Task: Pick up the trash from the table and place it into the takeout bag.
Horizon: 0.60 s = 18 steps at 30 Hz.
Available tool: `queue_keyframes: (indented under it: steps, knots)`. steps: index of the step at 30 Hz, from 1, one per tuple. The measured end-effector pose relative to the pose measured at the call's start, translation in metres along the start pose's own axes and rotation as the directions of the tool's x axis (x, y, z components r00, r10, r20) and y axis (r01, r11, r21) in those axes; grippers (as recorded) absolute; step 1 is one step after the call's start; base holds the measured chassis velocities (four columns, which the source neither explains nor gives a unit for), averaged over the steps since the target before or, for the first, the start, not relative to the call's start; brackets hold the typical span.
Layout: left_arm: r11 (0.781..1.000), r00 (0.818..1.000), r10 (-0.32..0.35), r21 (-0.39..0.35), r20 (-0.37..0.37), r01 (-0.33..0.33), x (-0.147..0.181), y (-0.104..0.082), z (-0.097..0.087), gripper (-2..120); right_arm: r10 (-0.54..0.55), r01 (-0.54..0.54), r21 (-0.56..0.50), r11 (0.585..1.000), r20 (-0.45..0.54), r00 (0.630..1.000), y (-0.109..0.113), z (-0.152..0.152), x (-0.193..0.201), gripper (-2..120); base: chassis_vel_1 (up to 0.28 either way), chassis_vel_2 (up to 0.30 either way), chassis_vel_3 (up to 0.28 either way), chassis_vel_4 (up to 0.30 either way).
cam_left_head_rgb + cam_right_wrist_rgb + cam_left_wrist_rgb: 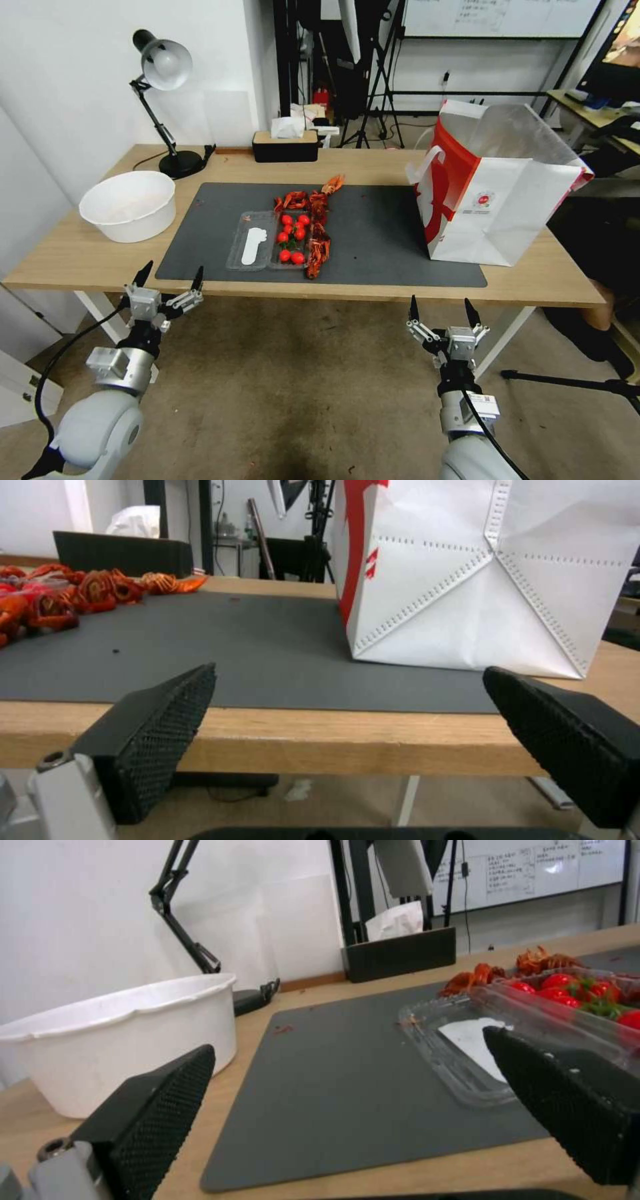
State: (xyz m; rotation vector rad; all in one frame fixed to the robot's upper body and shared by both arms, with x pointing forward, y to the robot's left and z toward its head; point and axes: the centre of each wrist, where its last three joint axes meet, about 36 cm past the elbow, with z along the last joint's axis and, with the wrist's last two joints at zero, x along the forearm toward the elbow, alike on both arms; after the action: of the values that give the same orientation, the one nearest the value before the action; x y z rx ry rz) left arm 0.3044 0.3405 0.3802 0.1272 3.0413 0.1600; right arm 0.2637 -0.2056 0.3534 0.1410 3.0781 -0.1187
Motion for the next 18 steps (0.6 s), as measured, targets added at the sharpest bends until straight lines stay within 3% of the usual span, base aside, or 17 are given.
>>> queue_keyframes:
  steps: [18]
  knots:
    - [0.999,1.0,-0.011,0.031,-0.002,0.011,0.015,0.001,0.016,100,0.004,-0.004,-0.003,1.0,0.001,1.0,0.0,0.001,-0.001,100,0.0,0.0,0.0,0.0]
